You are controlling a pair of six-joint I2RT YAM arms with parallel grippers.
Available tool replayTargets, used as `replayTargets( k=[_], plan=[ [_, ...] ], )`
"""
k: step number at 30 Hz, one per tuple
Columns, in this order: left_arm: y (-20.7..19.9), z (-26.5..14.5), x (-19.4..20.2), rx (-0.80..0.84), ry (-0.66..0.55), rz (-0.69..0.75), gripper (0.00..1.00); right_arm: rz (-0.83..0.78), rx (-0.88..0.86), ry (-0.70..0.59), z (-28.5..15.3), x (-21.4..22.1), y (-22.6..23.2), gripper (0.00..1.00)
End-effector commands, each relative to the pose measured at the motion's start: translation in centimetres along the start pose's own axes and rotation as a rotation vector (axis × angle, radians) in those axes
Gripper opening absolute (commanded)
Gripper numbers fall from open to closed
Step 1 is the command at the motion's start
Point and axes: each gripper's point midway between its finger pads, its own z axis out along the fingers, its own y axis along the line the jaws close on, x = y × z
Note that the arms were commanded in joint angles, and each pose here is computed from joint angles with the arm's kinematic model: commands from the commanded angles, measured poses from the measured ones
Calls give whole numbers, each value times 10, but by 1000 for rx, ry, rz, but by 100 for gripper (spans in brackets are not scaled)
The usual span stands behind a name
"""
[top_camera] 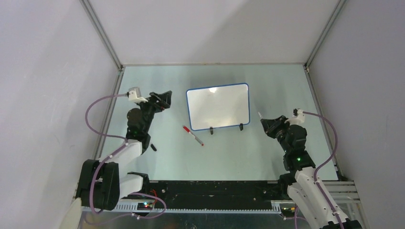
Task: Write a sentence on the whiteboard
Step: Hold the whiteboard on the whiteboard stand.
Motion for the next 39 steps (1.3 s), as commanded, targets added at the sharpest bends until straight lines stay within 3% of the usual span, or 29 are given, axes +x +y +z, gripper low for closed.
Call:
replayTargets(
  k=[1,8,19,26,32,39],
  plan=[
    [-5,19,-34,-9,-114,51,97,-26,-14,-65,1,-16,9,0],
    [-25,17,-10,215,-107,67,98,-44,-16,-26,7,-9,13,0],
    [-21,38,17,204,35,-17,96,-61,-15,-40,6,-10,15,0],
    [-34,54,34,274,129,-38,83,-64,-20,-36,6,-9,17,0],
    [-49,62,47,389,193,-81,63,-64,-21,-30,5,-8,17,0],
    [-54,63,60,424,236,-104,59,-69,-15,-28,6,-8,16,0]
  ],
)
